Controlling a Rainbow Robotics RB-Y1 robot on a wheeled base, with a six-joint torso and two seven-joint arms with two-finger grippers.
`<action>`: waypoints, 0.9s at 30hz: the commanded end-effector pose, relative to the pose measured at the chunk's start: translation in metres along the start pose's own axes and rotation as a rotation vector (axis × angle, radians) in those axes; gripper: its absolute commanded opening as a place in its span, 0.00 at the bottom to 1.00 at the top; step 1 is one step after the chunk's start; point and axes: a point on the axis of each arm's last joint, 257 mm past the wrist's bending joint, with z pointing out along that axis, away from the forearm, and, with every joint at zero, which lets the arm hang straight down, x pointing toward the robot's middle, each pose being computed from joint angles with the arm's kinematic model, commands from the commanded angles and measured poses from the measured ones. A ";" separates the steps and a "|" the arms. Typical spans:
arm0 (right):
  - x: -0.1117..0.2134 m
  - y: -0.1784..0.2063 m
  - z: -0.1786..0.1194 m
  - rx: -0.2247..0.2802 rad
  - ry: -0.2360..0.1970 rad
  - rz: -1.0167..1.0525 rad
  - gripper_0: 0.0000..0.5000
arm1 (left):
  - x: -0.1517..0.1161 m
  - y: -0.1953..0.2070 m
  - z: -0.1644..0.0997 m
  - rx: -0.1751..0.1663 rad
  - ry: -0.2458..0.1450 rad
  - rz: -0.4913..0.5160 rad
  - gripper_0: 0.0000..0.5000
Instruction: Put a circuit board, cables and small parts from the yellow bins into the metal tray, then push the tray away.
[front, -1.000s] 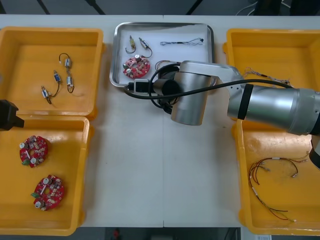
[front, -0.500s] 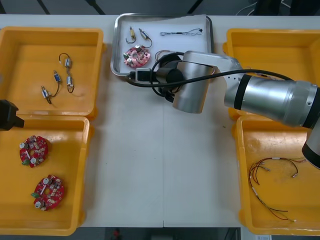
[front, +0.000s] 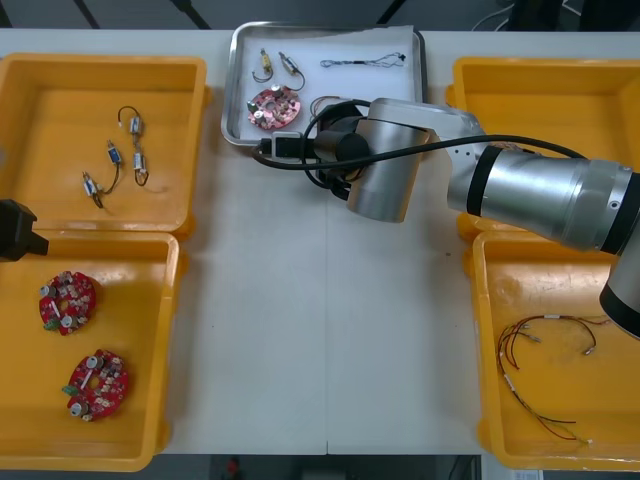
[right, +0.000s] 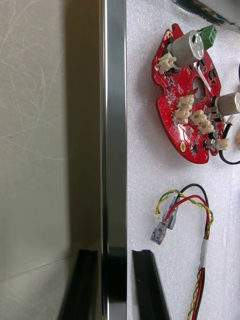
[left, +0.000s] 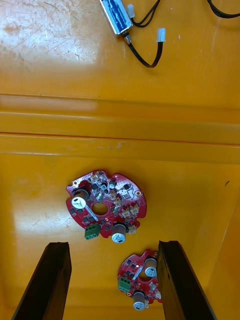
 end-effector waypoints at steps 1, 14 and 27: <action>-0.034 -0.020 -0.010 0.033 -0.048 -0.063 0.83 | 0.000 0.014 -0.008 -0.052 -0.005 0.064 1.00; -0.039 -0.030 -0.053 0.006 0.049 -0.017 1.00 | 0.000 0.014 -0.008 -0.052 -0.005 0.064 1.00; -0.025 -0.048 -0.137 -0.108 0.115 0.236 1.00 | 0.000 0.014 -0.008 -0.052 -0.005 0.064 1.00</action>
